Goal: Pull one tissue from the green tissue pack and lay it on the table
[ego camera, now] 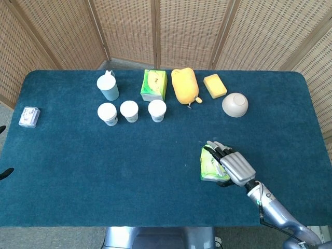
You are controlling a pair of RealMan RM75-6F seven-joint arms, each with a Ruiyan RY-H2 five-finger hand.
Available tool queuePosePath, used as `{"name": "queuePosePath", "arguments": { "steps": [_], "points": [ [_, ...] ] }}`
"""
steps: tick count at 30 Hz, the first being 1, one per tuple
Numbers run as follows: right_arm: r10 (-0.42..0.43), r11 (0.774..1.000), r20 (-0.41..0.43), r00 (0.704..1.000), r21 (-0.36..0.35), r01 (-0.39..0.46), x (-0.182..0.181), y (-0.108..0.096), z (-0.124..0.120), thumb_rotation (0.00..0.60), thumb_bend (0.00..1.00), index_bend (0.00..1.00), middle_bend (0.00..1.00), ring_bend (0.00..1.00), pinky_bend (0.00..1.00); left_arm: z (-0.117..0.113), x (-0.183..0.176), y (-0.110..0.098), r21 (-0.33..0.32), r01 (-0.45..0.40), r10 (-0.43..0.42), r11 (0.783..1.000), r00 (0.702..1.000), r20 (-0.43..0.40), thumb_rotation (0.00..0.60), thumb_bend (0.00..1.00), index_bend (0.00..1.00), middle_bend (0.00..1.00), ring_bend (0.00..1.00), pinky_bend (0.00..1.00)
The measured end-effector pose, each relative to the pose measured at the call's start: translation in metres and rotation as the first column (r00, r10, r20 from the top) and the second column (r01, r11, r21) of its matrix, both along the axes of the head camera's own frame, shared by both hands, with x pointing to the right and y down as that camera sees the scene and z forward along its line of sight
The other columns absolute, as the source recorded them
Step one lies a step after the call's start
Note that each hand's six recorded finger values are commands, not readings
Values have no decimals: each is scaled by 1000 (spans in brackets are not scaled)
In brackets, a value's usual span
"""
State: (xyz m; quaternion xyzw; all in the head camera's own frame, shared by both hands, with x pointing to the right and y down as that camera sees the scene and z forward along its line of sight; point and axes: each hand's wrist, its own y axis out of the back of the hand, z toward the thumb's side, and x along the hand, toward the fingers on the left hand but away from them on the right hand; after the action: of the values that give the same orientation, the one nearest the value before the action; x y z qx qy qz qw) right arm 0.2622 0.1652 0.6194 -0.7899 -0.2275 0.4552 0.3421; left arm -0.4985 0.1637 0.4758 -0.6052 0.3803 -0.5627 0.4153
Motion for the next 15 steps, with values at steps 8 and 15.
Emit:
{"name": "queuePosePath", "arguments": {
  "steps": [8,15],
  "points": [
    [1,1000,-42,999,11,-1,3,-9,18,600,44,289,275,140,242,-1,-6,1,-1,16,-16,1000,1000,16,600,0,0,0,0,0],
    [1,999,-31,1000,46,1,6,-10,16,600,258,392,377,225,252,-2,-7,1,-2,19,-19,1000,1000,20,600,0,0,0,0,0]
  ]
}}
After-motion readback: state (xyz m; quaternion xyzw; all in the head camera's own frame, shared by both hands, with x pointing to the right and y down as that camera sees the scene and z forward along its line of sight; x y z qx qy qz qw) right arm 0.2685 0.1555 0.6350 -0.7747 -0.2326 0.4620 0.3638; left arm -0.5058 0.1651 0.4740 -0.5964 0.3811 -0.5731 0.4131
